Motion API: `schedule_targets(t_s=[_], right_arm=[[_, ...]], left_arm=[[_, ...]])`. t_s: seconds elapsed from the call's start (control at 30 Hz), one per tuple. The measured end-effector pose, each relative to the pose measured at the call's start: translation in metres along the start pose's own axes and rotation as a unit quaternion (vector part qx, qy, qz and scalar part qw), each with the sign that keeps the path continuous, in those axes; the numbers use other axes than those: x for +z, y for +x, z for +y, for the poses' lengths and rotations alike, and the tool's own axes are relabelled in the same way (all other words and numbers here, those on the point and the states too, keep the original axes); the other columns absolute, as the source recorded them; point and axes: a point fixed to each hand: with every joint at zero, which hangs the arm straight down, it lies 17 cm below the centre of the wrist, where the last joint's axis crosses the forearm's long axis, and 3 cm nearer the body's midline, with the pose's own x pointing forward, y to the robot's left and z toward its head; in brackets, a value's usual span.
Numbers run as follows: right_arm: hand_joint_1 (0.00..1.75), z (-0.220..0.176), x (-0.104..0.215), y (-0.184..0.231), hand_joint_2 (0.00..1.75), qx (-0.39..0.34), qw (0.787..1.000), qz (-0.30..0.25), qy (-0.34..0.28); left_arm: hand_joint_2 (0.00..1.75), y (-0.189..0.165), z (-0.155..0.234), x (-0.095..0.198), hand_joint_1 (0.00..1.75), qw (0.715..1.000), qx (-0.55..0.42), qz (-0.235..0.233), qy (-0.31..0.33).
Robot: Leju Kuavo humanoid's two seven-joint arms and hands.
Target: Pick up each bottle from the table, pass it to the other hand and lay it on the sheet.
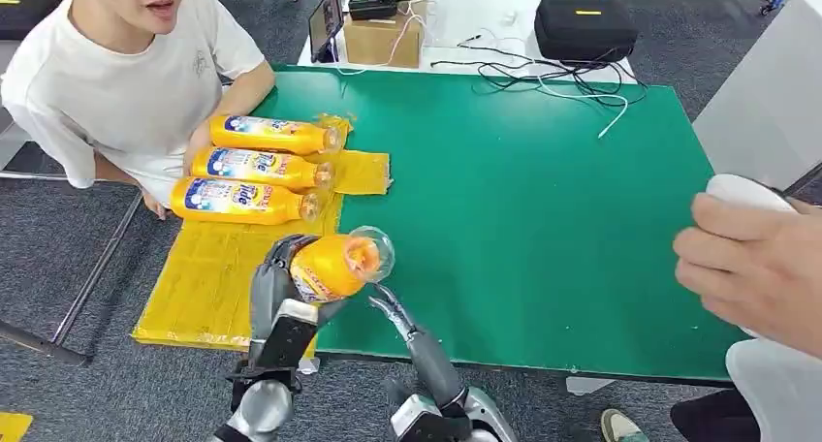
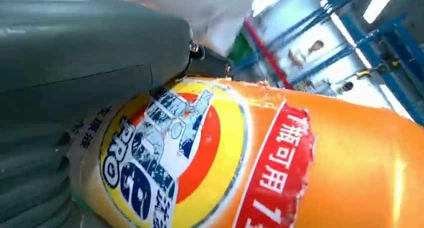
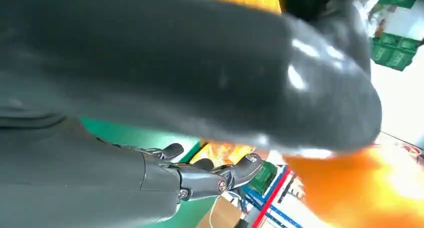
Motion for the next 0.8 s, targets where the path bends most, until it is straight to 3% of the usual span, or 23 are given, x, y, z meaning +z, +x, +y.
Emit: schedule_targets(t_s=[0.2,0.43,0.6,0.8], right_arm=[[0.00,-0.013,0.001,-0.006,0.00,-0.006,1.000,0.006,-0.026],[0.00,-0.020,0.002,-0.010,0.00,-0.017,0.999,0.013,-0.047],[0.00,-0.023,0.000,-0.013,0.00,-0.030,0.997,0.021,-0.064],[0.00,-0.022,0.000,-0.014,0.00,-0.037,0.996,0.025,-0.071]], left_arm=[[1.75,-0.065,0.020,-0.019,1.75,0.981,-0.193,0.005,-0.036],[1.75,-0.166,0.028,-0.020,1.75,0.919,-0.349,0.096,-0.154],[1.75,-0.202,0.034,-0.026,1.75,0.889,-0.383,0.136,-0.211],[1.75,-0.216,0.040,-0.030,1.75,0.878,-0.393,0.149,-0.229]])
